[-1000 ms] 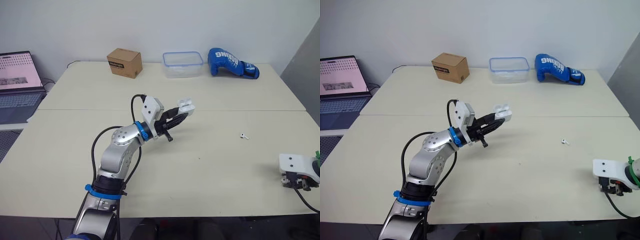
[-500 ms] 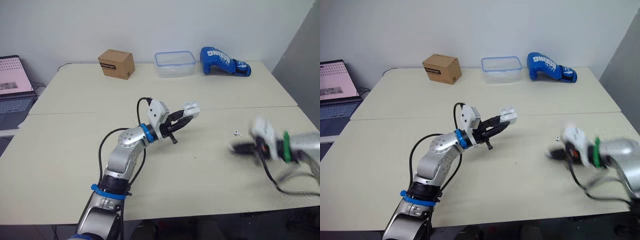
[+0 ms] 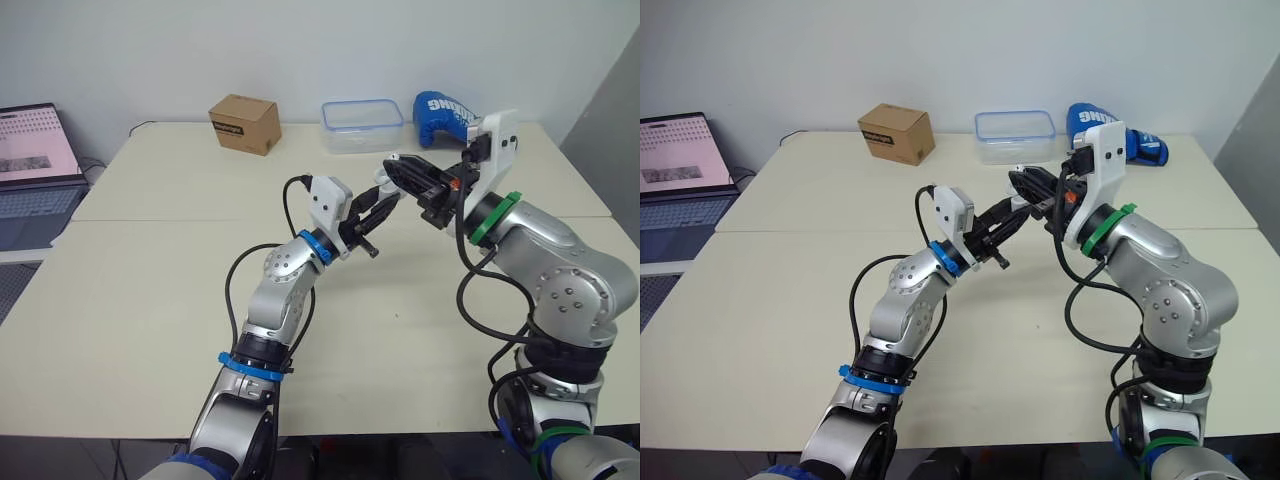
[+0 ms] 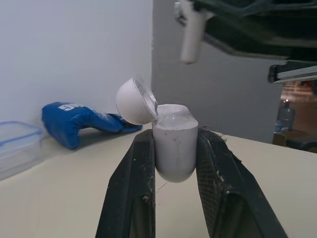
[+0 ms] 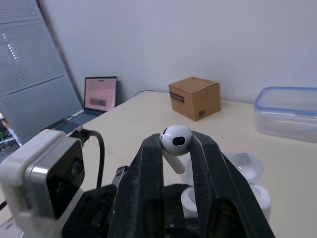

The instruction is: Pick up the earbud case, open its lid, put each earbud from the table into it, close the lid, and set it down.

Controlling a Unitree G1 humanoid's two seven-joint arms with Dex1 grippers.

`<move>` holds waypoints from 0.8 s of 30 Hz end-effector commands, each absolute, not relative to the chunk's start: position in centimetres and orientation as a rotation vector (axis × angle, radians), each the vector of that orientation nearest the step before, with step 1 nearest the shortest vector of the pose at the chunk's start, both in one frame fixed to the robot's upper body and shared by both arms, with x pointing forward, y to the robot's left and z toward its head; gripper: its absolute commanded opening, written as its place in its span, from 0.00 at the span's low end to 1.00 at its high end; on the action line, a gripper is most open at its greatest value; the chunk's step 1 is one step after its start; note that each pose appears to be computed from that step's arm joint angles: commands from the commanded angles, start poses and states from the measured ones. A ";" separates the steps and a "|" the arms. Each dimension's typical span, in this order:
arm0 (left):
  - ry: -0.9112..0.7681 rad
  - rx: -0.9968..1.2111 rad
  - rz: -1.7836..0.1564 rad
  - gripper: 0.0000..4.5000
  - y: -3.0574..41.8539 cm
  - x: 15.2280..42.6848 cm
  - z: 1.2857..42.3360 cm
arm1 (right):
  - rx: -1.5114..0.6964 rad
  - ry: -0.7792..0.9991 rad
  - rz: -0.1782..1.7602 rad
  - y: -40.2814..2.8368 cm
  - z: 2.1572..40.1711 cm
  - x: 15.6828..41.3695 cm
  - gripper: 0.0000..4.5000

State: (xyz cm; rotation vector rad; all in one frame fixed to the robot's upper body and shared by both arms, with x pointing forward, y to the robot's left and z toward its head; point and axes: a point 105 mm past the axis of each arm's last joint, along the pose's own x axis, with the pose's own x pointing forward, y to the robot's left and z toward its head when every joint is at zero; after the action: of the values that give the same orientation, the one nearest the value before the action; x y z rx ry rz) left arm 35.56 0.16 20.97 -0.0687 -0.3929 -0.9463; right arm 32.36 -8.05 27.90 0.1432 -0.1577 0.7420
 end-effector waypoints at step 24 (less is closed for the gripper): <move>-0.512 0.000 -0.957 0.16 0.0 34.9 23.3 | 0.143 -0.097 0.688 -8.6 25.7 33.0 0.08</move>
State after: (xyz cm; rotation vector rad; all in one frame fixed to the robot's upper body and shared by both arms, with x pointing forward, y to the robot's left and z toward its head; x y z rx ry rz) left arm 35.74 0.31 21.44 -0.0227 -0.4185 -0.9396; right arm 33.26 -8.75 25.42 0.1459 -0.0815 0.6848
